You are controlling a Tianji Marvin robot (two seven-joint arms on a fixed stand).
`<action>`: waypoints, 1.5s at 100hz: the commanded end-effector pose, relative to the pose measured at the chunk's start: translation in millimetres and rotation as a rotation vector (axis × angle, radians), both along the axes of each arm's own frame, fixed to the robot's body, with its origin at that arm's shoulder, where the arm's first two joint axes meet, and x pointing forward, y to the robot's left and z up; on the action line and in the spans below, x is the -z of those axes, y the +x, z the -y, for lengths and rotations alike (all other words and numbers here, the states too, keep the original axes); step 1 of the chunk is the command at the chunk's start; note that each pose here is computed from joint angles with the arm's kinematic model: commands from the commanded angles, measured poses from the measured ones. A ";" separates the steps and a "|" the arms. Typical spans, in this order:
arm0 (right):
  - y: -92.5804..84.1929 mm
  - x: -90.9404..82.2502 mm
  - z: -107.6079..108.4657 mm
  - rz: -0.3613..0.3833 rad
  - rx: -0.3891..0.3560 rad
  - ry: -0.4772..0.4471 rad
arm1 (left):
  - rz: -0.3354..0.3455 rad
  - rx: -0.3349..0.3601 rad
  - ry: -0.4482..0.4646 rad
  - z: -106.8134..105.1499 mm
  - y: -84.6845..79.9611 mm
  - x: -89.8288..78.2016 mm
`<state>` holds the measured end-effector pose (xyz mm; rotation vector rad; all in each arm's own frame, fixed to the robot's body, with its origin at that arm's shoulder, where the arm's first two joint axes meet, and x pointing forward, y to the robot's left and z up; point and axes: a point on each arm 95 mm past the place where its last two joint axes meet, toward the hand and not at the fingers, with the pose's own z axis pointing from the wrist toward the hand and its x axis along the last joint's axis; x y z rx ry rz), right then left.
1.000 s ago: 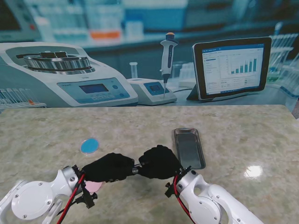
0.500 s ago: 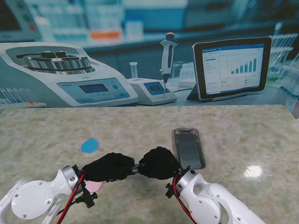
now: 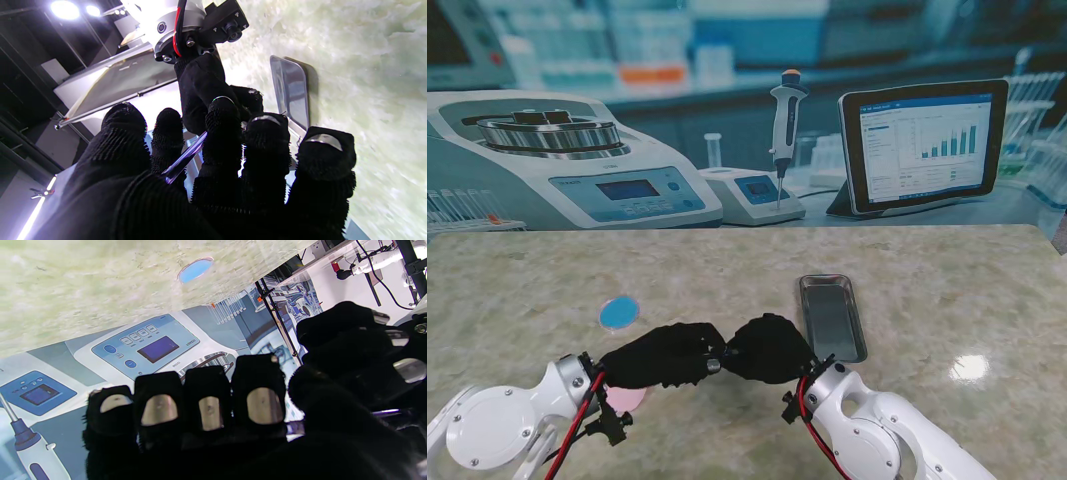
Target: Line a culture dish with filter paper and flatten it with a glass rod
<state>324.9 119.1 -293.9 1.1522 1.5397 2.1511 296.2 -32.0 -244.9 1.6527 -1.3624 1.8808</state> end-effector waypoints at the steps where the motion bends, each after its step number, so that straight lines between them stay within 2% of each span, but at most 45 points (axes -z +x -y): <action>1: -2.1 2.7 -0.7 -0.006 0.002 0.001 | -0.004 0.007 0.002 -0.7 -1.7 0.7; 41: -3.0 3.2 5.9 -0.004 0.025 -0.010 | 0.001 -0.018 -0.018 -10.9 0.4 -2.0; 66: -2.7 2.3 14.1 -0.002 0.051 -0.033 | 0.028 -0.077 -0.034 -19.9 2.9 -5.1; 92: -2.2 0.9 27.9 0.002 0.091 -0.072 | 0.138 -0.191 0.015 -35.7 7.7 -6.0; 111: -1.6 -3.2 44.7 0.007 0.137 -0.099 | 0.245 -0.262 0.105 -46.4 10.7 -1.5; 140: -0.3 -18.6 70.9 0.010 0.214 -0.164 | 0.394 -0.315 0.265 -53.7 9.6 13.4; 150: 2.9 -21.9 80.1 0.003 0.244 -0.180 | 0.409 -0.314 0.285 -52.9 6.2 20.6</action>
